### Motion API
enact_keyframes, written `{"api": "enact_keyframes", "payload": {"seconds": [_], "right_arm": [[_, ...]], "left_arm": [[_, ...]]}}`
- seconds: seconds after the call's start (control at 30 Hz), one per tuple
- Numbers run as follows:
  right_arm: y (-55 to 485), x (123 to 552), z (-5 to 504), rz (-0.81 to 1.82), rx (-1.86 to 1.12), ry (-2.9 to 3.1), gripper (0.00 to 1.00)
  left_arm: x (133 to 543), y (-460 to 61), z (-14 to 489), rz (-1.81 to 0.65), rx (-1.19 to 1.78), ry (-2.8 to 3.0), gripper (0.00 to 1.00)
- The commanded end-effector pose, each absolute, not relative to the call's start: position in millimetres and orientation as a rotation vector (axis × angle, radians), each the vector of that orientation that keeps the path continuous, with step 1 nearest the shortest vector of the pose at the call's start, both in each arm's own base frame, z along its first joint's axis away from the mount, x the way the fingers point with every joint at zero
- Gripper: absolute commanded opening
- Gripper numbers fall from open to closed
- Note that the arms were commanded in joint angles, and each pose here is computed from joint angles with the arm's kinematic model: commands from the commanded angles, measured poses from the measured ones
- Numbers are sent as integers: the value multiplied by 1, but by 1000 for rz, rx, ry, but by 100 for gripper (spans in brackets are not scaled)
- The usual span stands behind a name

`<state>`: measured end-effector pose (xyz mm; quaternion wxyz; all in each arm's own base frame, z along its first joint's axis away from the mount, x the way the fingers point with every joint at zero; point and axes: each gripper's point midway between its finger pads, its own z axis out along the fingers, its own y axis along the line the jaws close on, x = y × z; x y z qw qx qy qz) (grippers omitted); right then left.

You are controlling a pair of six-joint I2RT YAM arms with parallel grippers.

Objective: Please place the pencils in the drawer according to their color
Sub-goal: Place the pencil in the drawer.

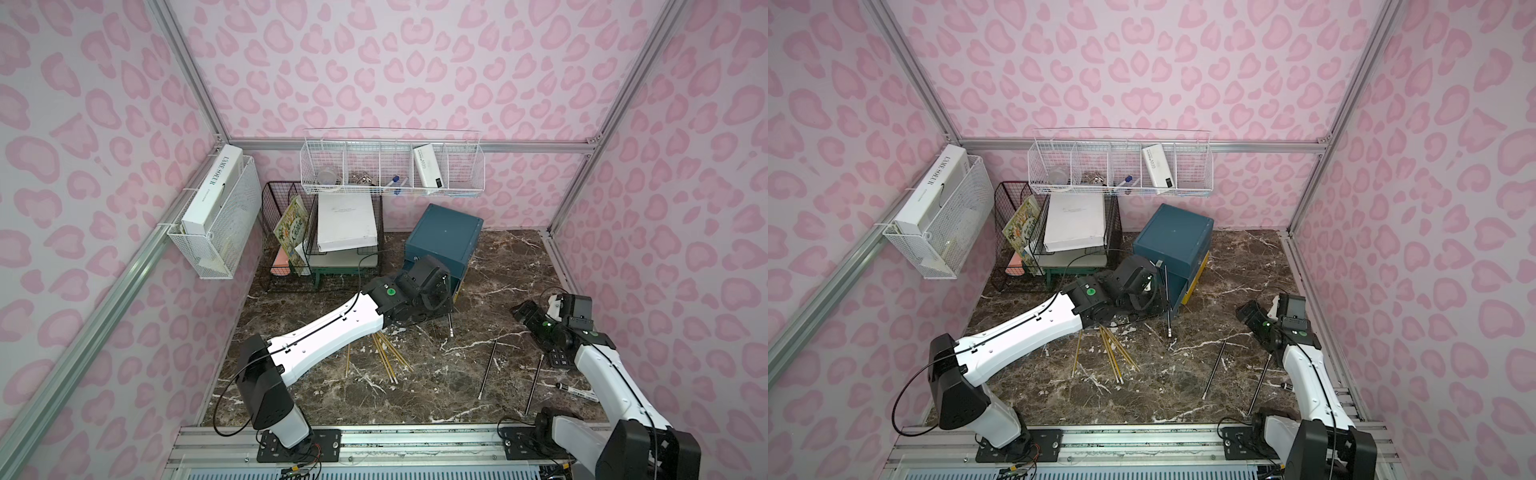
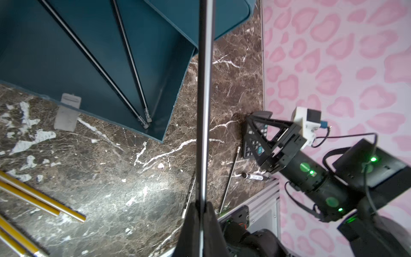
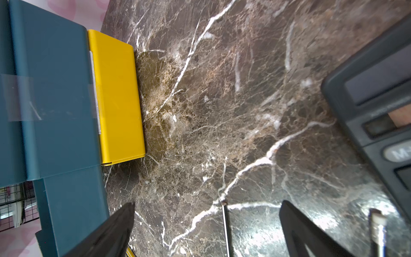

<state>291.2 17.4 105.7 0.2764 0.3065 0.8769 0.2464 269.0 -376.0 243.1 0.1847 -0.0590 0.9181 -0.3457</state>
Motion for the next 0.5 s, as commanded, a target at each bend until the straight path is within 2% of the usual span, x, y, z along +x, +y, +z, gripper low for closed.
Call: {"api": "enact_keyframes", "payload": {"seconds": [0.0,0.2,0.47], "right_arm": [[20,294,108,684,822,2345,100],[20,295,108,686,827,2344,100],[20,295,107,680,822,2347,100]], "left_arm": [[280,-380,251,-1103,-405,2557,0],[292,-382,240,-1141,-617,2567,0],[309,-384,220,-1137,-694,2630,0]]}}
